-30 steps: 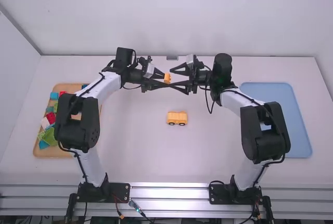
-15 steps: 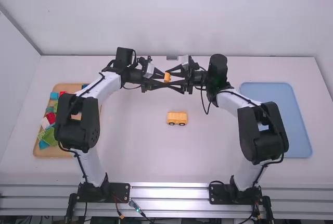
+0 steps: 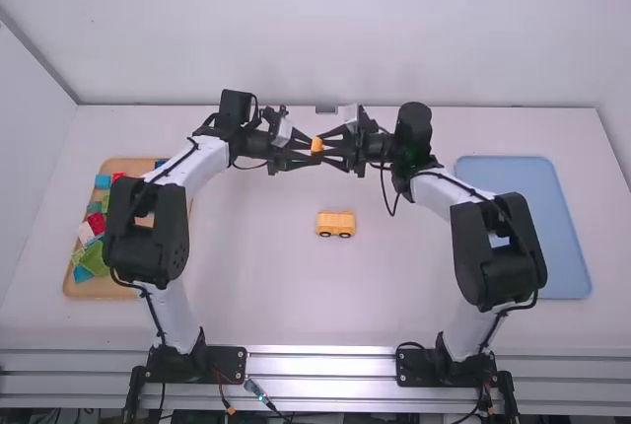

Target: Assemble lego blocks to make yellow taxi

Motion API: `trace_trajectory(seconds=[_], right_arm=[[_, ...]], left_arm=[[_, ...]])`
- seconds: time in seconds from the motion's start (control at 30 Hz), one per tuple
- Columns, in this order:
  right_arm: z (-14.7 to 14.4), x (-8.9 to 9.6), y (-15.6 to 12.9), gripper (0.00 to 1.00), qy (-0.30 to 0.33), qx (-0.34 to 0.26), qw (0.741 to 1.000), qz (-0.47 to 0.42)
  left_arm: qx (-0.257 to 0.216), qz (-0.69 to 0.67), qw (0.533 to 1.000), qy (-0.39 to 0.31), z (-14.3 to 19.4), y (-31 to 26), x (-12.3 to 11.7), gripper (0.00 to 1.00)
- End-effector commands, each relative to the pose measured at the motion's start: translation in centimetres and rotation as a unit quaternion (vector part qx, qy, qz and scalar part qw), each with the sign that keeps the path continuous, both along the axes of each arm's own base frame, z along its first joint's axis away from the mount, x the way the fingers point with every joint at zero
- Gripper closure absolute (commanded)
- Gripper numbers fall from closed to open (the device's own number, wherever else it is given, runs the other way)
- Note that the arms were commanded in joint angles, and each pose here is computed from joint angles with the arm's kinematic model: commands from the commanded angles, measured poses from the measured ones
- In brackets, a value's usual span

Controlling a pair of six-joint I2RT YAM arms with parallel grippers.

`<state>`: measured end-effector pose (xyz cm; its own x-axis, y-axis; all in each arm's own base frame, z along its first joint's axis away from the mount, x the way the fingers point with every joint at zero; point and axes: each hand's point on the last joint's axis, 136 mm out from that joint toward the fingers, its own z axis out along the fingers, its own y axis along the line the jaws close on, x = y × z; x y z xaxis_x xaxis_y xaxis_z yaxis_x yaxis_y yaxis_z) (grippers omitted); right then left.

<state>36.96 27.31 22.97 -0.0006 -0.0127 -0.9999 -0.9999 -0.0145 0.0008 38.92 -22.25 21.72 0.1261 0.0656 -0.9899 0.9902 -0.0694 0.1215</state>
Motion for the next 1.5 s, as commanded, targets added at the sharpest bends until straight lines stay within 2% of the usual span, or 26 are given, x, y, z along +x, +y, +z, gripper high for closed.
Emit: trace_trajectory(seconds=[0.0,0.03,0.07,0.1,0.13,0.27,0.33,0.37,0.4,0.43,0.47,0.5,0.53,0.57,0.6,0.63,0.7,0.73,0.87,0.97,1.0,1.03,1.1,1.17,1.33,1.47], right_arm=[[0.8,-0.1,0.1,0.73,-0.004,0.004,1.000,0.006],[0.8,-0.1,0.1,0.74,-0.004,0.004,1.000,0.006],[0.8,-0.1,0.2,0.75,-0.004,0.004,1.000,0.006],[0.8,-0.1,0.2,0.75,-0.007,0.005,1.000,0.006],[0.8,-0.1,0.2,0.75,-0.006,0.005,1.000,0.006],[0.8,0.2,-0.1,0.77,-0.002,0.004,1.000,0.001],[0.6,0.8,-0.9,0.78,0.005,0.002,1.000,-0.010],[0.2,1.5,-1.5,0.84,0.020,-0.002,0.999,-0.030],[-0.5,2.8,-2.2,0.92,0.043,-0.010,0.997,-0.063],[-1.7,4.2,-3.1,0.92,0.065,-0.024,0.992,-0.107],[-1.9,4.5,-3.2,0.92,0.068,-0.028,0.991,-0.114],[-4.0,6.2,-4.6,0.92,0.086,-0.060,0.979,-0.173],[-5.4,7.0,-5.5,0.92,0.097,-0.085,0.970,-0.208],[-7.2,7.8,-6.6,0.92,0.113,-0.118,0.955,-0.247],[-7.6,7.9,-7.0,0.92,0.117,-0.127,0.951,-0.256],[-9.3,8.0,-8.0,0.92,0.131,-0.163,0.936,-0.283],[-11.2,7.5,-9.5,0.92,0.133,-0.223,0.915,-0.309],[-11.5,7.4,-9.8,0.92,0.132,-0.234,0.911,-0.312],[-14.2,4.2,-13.2,0.93,0.110,-0.388,0.855,-0.325],[-16.3,0.4,-14.7,0.93,0.088,-0.504,0.812,-0.281],[-16.3,0.4,-14.7,0.93,0.088,-0.504,0.812,-0.281],[-17.4,-1.9,-15.1,0.93,0.074,-0.558,0.794,-0.231],[-18.2,-3.7,-14.9,0.93,0.062,-0.587,0.786,-0.184],[-18.9,-4.6,-14.4,0.93,0.049,-0.604,0.781,-0.152],[-20.0,-4.8,-14.6,0.94,0.034,-0.637,0.758,-0.141],[-20.4,-4.9,-14.2,0.94,0.031,-0.634,0.762,-0.128]], left_arm=[[-0.016,-0.013,0.999,-0.036,2.3,-0.1,-0.6,0.79],[-0.016,-0.013,0.999,-0.036,2.3,-0.1,-0.6,0.78],[-0.016,-0.013,0.999,-0.036,2.3,-0.1,-0.6,0.68],[-0.015,-0.013,0.999,-0.036,2.3,-0.1,-0.6,0.30],[-0.015,-0.013,0.999,-0.036,2.3,-0.1,-0.6,0.01],[-0.002,-0.001,1.000,-0.022,1.8,-0.1,-0.3,0.01],[0.032,0.031,0.999,0.006,0.6,0.0,0.7,0.01],[0.065,0.066,0.995,0.033,-0.6,0.2,1.6,0.01],[0.093,0.097,0.989,0.053,-1.6,0.6,2.5,0.01],[0.127,0.133,0.980,0.078,-3.0,1.1,3.3,0.01],[0.136,0.144,0.977,0.083,-3.3,1.3,3.5,0.01],[0.173,0.181,0.963,0.102,-4.8,2.1,4.3,0.01],[0.194,0.201,0.953,0.114,-5.6,2.6,4.6,0.01],[0.218,0.225,0.941,0.126,-6.6,3.4,4.9,0.01],[0.225,0.230,0.938,0.129,-6.8,3.6,5.0,0.01],[0.246,0.246,0.927,0.138,-7.7,4.4,5.1,0.01],[0.274,0.260,0.914,0.146,-8.7,5.1,4.9,0.01],[0.279,0.262,0.912,0.148,-8.9,5.2,4.9,0.01],[0.319,0.293,0.889,0.148,-10.1,6.5,5.3,0.01],[0.328,0.305,0.882,0.145,-10.3,7.2,5.6,0.01],[0.328,0.305,0.882,0.145,-10.3,7.2,5.6,0.01],[0.325,0.305,0.884,0.142,-10.2,7.1,5.7,0.01],[0.324,0.306,0.884,0.141,-10.1,7.2,5.8,0.01],[0.323,0.306,0.885,0.138,-10.1,7.0,5.9,0.01],[0.321,0.309,0.883,0.150,-10.1,6.9,5.8,0.01],[0.319,0.313,0.881,0.159,-10.1,6.9,5.8,0.01]])
